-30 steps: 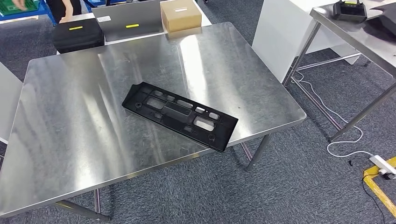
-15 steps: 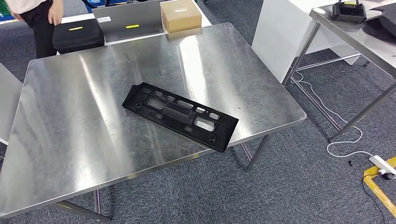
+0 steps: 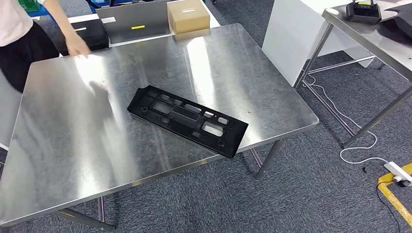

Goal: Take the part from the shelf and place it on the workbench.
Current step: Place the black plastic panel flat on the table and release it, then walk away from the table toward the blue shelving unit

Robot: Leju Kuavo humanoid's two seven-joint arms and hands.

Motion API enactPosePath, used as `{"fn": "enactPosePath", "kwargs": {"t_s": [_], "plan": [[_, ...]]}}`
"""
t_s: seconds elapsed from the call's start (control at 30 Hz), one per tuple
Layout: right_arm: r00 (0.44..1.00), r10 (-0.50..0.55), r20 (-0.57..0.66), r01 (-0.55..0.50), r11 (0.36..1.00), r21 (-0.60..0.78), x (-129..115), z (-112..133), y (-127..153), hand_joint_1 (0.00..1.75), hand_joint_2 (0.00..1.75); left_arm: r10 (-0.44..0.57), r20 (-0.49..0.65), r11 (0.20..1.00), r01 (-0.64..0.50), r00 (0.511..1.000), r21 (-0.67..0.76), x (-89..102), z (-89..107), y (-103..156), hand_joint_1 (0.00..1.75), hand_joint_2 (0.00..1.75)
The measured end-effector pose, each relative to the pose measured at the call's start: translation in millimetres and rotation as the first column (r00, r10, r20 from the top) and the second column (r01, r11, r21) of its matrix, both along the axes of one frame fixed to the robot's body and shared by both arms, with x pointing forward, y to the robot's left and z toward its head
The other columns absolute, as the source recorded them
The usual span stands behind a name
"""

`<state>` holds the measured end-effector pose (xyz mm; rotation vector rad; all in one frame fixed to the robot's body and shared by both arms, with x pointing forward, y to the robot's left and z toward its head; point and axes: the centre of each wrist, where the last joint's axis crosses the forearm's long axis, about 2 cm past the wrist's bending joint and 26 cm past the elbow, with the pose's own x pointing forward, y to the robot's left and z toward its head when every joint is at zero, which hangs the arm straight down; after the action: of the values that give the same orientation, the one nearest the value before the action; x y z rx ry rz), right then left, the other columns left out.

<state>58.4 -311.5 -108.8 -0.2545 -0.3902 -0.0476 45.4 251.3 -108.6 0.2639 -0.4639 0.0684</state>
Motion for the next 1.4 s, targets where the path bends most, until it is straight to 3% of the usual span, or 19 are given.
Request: {"fn": "enactPosePath", "kwargs": {"t_s": [0.03, 0.17, 0.3, 0.83, 1.4], "plan": [[1.000, 0.006, -0.004, -0.006, 1.000, 0.011, -0.1, -0.1, 2.7, 0.00, 0.00, -0.004, -0.007, 1.000, 0.004, 1.000, 0.000, 0.0, 0.0, -0.1, 0.00, 0.00], [0.999, 0.050, -0.012, -0.049, 0.998, 0.027, 0.5, -0.3, 9.6, 0.00, 1.75, -0.003, -0.027, 1.000, 0.003, 1.000, -0.002, 0.2, 0.0, 0.4, 0.00, 0.00], [0.996, 0.085, -0.011, -0.084, 0.996, 0.031, 1.7, -0.2, 12.7, 0.00, 0.00, -0.002, -0.028, 1.000, 0.002, 1.000, -0.003, 0.2, -0.4, 4.7, 0.00, 0.00], [0.986, 0.165, -0.012, -0.164, 0.982, 0.094, 2.9, -0.2, 23.5, 0.00, 0.00, -0.007, -0.041, 1.000, 0.008, 0.999, 0.029, 0.9, -1.6, 32.3, 0.00, 0.00], [0.973, 0.224, -0.048, -0.220, 0.972, 0.080, 6.1, 0.3, 25.9, 0.00, 0.00, 0.006, -0.068, 1.000, -0.005, 0.998, 0.015, -3.2, -2.0, 28.3, 0.00, 0.00]]}}
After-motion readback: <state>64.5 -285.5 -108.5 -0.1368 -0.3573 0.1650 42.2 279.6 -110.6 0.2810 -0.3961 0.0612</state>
